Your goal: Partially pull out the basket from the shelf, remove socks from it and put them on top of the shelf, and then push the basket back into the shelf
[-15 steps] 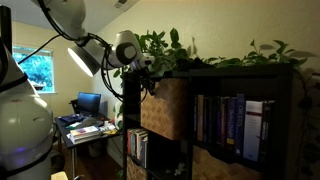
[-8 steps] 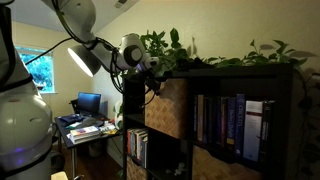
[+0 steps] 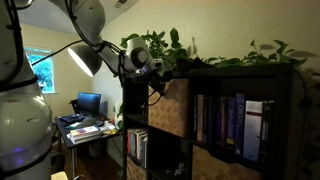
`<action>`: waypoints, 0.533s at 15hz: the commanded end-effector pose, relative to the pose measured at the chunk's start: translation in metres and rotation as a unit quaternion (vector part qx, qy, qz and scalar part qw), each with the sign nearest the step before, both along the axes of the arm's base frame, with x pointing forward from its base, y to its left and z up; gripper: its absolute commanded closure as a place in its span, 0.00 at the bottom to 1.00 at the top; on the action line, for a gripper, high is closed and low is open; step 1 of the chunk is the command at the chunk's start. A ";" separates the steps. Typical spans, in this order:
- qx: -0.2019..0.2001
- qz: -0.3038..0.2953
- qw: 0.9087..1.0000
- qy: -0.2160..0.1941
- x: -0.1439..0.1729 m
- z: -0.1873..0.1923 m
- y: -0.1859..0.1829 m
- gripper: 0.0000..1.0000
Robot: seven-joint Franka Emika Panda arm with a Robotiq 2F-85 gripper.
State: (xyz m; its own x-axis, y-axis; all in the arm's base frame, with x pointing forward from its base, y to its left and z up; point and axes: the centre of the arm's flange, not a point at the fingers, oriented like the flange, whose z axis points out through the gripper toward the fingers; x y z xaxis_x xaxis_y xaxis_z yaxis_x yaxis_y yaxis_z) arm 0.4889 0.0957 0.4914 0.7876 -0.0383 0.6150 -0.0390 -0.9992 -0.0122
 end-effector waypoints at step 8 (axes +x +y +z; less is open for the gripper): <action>-0.008 0.008 0.998 0.057 -0.018 0.029 0.008 0.47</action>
